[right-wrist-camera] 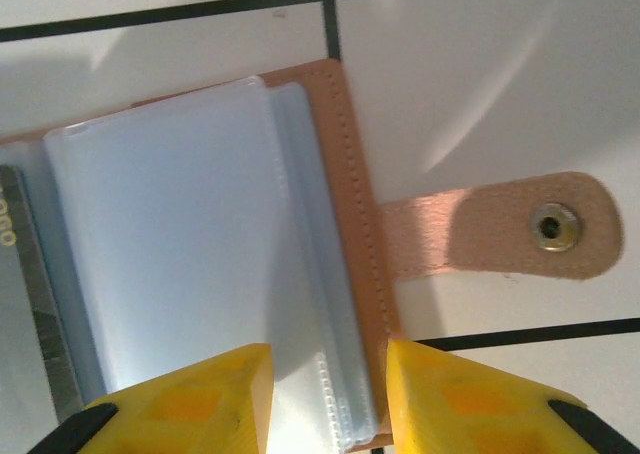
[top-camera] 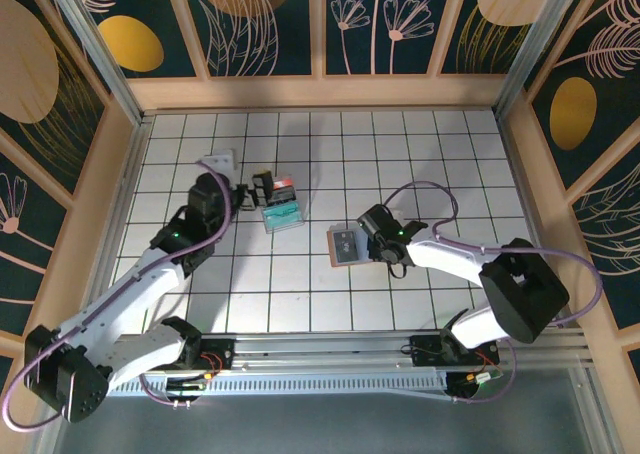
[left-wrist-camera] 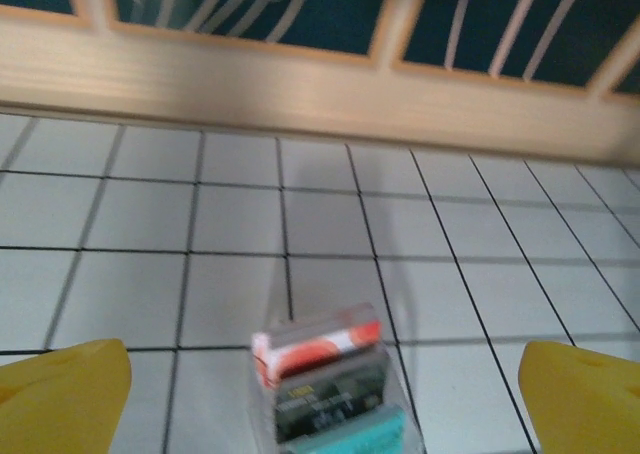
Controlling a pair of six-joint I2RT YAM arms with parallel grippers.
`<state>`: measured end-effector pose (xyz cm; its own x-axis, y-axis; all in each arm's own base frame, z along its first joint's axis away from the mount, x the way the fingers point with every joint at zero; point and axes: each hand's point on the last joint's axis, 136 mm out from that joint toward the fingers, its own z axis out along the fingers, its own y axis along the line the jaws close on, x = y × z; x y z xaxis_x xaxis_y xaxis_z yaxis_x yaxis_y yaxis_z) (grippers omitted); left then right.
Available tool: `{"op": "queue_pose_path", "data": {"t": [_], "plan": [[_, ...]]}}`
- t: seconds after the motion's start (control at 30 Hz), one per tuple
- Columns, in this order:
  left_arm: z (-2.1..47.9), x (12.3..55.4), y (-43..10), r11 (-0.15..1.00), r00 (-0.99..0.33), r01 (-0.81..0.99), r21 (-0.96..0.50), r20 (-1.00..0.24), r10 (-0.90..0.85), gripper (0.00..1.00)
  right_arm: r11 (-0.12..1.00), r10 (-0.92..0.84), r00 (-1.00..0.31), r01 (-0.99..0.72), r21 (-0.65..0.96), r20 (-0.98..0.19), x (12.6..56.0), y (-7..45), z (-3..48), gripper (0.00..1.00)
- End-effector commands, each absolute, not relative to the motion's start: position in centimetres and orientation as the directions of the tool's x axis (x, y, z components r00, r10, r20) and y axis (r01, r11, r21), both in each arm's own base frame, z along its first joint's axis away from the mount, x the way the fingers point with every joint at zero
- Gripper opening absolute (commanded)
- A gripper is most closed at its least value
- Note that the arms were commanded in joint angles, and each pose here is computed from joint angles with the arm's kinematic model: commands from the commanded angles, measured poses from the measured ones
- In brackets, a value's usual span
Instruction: Take the credit cards out of the card holder
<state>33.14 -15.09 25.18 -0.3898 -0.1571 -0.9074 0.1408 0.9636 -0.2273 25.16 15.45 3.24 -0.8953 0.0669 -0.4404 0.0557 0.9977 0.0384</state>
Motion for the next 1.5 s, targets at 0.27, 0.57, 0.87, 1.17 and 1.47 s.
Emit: {"op": "queue_pose_path", "data": {"t": [0.27, 0.57, 0.87, 1.17, 1.47], "plan": [[19.0, 30.6, -24.4, 0.966, -0.477, 0.254, -0.051, -0.875, 0.079, 0.99, 0.983, 0.175, -0.859, 0.127, 0.13, -0.481, 26.0, 13.1, 4.2, 0.35], [14.1, 27.6, -29.5, 0.925, -0.566, 0.351, -0.143, -0.82, 0.088, 0.97, 0.941, 0.289, -0.811, 0.144, 0.305, -0.509, 26.6, 11.9, 7.6, 0.33], [10.8, 26.7, -31.4, 0.915, -0.601, 0.37, -0.163, -0.793, 0.102, 0.94, 0.843, 0.326, -0.811, 0.017, 0.538, -0.486, 26.6, 15.6, 11.1, 0.32], [6.8, 26.8, -30.7, 0.942, -0.642, 0.315, -0.113, -0.756, 0.124, 0.94, 0.76, 0.297, -0.866, -0.04, 0.649, -0.402, 26.8, 19.0, 10.4, 0.29], [4.3, 27.0, -29.5, 0.967, -0.671, 0.243, -0.072, -0.732, 0.114, 0.93, 0.784, 0.247, -0.901, -0.029, 0.62, -0.356, 26.3, 20.0, 8.0, 0.28]]}}
